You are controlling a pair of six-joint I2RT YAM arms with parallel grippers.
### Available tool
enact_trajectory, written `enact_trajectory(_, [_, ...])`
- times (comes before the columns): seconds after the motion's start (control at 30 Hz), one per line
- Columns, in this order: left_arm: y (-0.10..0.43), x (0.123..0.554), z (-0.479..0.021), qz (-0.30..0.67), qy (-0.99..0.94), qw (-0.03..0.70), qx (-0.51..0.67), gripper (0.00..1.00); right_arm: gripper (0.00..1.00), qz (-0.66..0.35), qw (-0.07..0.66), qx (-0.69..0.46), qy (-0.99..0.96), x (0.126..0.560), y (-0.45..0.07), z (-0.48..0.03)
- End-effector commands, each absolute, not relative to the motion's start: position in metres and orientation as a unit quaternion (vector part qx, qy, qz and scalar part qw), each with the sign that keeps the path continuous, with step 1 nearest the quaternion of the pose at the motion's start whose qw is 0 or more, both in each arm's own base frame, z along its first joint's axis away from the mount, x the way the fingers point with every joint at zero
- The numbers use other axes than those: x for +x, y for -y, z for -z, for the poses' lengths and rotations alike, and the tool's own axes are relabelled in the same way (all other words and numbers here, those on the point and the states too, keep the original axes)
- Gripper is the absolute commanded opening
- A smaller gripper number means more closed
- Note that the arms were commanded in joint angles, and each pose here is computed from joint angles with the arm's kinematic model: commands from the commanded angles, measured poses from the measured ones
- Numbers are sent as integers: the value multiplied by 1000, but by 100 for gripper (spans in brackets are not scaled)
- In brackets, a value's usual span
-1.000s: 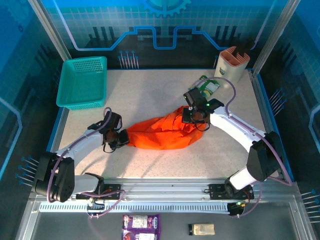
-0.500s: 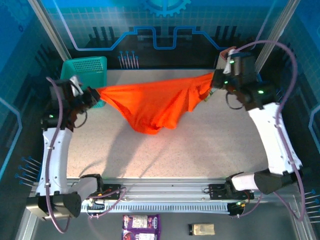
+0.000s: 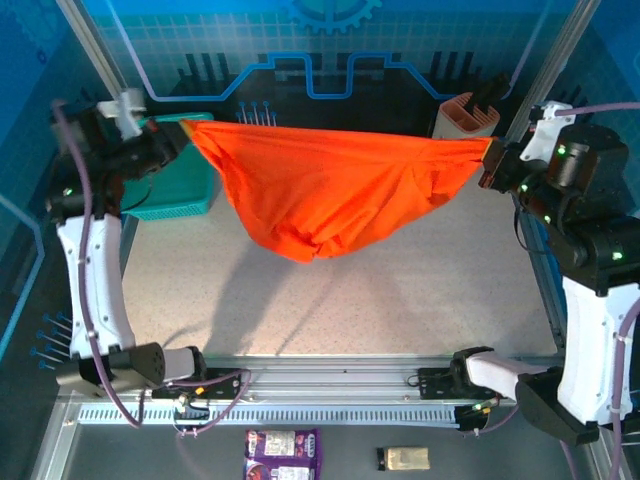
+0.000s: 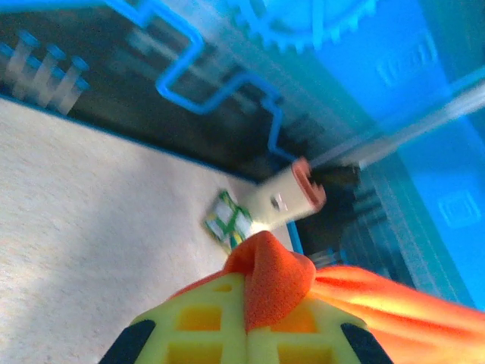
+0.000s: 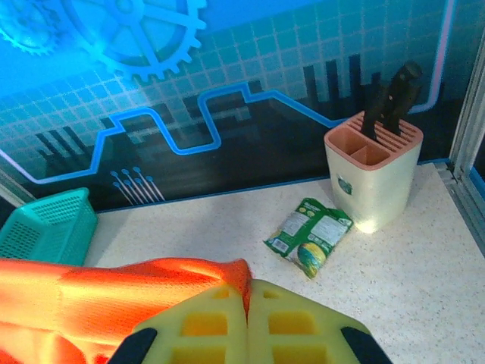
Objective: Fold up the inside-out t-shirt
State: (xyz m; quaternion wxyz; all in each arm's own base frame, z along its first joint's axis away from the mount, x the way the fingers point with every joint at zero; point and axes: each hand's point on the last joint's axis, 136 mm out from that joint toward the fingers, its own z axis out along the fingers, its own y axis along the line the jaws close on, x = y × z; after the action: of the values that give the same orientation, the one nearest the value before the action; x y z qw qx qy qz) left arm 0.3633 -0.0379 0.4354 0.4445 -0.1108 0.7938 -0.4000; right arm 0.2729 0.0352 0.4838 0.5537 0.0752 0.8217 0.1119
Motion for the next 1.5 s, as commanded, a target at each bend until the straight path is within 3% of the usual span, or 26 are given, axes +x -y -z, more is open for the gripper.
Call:
enact_trajectory(0.0, [68,384,-359,378,-853,345,-98,0,0,-79,483,94,-867,308,-28,-421])
enact_trajectory(0.1, [86,399,-282,358,-889,267,-102,0,0,-68,420,106,-899,331,-27,-355])
enact_trajectory(0.2, [99,411,-212,330,-915,208,-108,10,0,-61,359,129,-922,346,-20,-287])
enact_trajectory(0.3, [105,415,-190,318,-917,217,-106,32,0,-55,324,149,-933,352,-10,-243])
enact_trajectory(0.4, [113,406,-182,327,-917,205,-105,39,0,-58,311,159,-935,354,-4,-224])
enact_trajectory(0.7, [161,350,-115,265,-951,148,-51,41,0,-63,295,157,-941,353,-2,-207])
enact_trajectory(0.87, [188,363,-94,207,-968,139,25,41,0,-63,290,151,-943,350,-3,-205])
enact_trajectory(1.17, [177,391,-64,93,-987,107,81,41,0,-59,288,153,-944,344,-1,-203])
enact_trajectory(1.47, [193,379,-44,117,-987,62,93,34,0,-57,291,155,-943,345,1,-206])
